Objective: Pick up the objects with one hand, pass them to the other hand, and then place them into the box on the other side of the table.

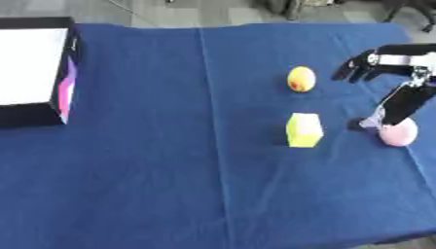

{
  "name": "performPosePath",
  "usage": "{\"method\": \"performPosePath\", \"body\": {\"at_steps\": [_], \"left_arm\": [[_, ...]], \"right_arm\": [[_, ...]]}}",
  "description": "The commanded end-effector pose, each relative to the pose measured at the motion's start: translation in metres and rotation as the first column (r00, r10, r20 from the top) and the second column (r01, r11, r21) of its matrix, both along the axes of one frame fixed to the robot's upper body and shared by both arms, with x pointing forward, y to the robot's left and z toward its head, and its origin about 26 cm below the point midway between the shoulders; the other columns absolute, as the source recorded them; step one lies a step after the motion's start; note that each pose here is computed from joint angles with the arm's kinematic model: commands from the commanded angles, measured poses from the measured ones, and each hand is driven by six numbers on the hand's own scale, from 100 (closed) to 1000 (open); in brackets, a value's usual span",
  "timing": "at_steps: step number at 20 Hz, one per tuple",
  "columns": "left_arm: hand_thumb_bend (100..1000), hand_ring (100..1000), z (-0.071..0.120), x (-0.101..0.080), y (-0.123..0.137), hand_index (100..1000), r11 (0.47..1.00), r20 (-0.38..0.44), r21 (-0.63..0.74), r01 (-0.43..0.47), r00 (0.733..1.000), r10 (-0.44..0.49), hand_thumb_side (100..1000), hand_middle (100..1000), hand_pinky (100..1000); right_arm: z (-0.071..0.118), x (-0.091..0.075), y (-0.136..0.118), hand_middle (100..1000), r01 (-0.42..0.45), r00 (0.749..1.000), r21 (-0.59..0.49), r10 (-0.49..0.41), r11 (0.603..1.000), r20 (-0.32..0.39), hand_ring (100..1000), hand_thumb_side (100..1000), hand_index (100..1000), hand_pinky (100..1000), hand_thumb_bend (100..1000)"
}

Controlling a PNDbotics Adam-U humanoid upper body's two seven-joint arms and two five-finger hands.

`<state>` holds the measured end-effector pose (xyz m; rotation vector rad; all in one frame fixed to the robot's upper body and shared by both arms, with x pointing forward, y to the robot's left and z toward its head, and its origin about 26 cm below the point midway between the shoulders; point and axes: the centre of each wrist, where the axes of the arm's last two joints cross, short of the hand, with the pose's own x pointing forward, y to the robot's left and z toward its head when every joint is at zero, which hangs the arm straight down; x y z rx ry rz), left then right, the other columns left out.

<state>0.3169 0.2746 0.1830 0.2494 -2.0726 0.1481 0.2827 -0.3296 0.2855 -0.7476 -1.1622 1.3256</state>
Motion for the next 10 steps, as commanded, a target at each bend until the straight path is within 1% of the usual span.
{"method": "performPosePath", "body": {"at_steps": [1, 4, 5, 10], "left_arm": [[808, 806, 0.011, -0.002, 0.001, 882, 1.000, 0.031, 0.028, 0.012, 0.999, -0.013, 551, 807, 771], [812, 806, 0.011, -0.001, -0.001, 882, 0.999, 0.032, 0.027, 0.020, 0.999, -0.021, 547, 808, 771], [808, 807, 0.011, -0.001, -0.002, 882, 0.999, 0.031, 0.028, 0.023, 0.999, -0.024, 551, 808, 771], [807, 807, 0.012, -0.001, -0.004, 882, 0.999, 0.031, 0.030, 0.034, 0.999, -0.035, 551, 808, 771]], "right_arm": [[0.004, -0.001, 0.004, 835, 0.017, 0.999, -0.028, -0.016, 0.999, 0.044, 864, 100, 866, 886, 507], [-0.004, 0.000, 0.009, 831, 0.024, 0.999, -0.036, -0.023, 0.999, 0.034, 864, 100, 865, 884, 521], [-0.007, 0.001, 0.010, 830, 0.025, 0.999, -0.037, -0.024, 0.999, 0.031, 864, 103, 865, 884, 513], [-0.015, 0.003, 0.017, 822, 0.031, 0.999, -0.041, -0.030, 0.999, 0.017, 864, 108, 862, 883, 525]]}}
